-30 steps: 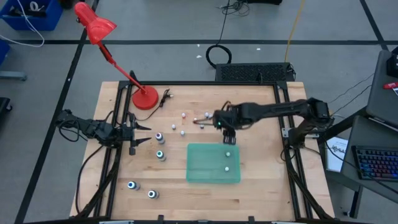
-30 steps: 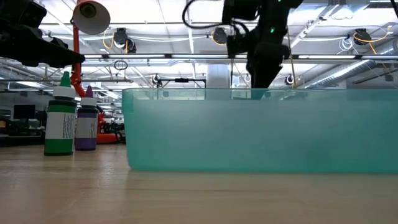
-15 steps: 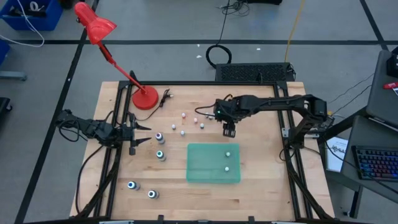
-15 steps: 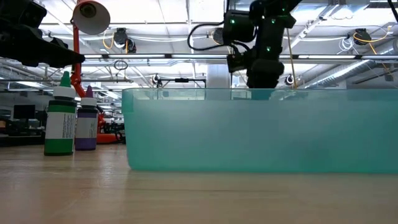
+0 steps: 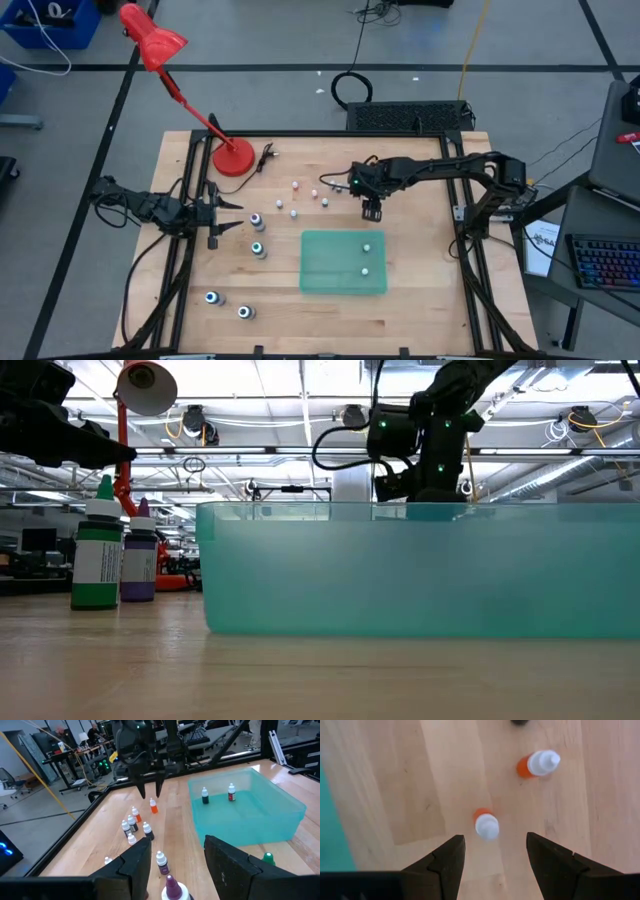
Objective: Pick & Place food coloring
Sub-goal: Put the small orange food coloring bottle into the green bin
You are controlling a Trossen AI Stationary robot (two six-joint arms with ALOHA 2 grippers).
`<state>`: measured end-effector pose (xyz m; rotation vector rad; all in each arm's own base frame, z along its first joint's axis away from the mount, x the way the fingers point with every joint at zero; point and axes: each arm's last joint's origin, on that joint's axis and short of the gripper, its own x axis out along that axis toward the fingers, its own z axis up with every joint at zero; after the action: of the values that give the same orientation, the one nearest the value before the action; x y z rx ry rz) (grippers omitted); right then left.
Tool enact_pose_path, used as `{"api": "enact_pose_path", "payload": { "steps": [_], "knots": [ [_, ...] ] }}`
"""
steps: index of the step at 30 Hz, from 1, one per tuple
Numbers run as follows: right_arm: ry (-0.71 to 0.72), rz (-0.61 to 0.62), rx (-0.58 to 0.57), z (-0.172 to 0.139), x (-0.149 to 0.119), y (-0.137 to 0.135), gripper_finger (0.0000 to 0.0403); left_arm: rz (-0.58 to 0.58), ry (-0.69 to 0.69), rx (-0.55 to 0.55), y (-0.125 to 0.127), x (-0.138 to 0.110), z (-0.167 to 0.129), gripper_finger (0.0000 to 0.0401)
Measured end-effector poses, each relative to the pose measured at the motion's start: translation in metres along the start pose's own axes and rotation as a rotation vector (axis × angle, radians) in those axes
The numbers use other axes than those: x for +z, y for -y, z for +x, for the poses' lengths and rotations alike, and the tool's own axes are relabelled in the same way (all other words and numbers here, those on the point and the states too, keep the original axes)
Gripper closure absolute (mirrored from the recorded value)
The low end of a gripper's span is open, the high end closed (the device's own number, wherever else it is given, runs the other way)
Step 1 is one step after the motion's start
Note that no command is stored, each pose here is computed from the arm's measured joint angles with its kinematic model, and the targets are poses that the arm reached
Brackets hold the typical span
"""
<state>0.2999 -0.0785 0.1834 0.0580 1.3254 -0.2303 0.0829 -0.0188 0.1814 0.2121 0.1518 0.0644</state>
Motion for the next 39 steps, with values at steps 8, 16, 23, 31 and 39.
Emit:
{"api": "enact_pose_path", "payload": {
  "steps": [8,16,23,31,39],
  "knots": [
    [0.035,0.014,0.022,0.010,-0.004,0.001,0.0206,0.000,0.000,-0.001,0.000,0.000,0.000,0.0215],
    [0.058,0.019,0.020,0.010,-0.002,0.003,0.0206,0.000,0.000,0.000,0.000,0.000,0.000,0.0215],
    [0.059,0.030,0.020,0.014,-0.005,0.004,0.0206,0.000,0.000,0.000,0.000,0.000,0.000,0.0215],
    [0.089,0.048,0.044,0.021,-0.009,0.002,0.0206,0.000,0.000,0.000,0.000,0.000,0.000,0.0215],
    [0.084,0.050,0.044,0.021,-0.009,0.002,0.0206,0.000,0.000,0.000,0.000,0.000,0.000,0.0215]
  ]
}}
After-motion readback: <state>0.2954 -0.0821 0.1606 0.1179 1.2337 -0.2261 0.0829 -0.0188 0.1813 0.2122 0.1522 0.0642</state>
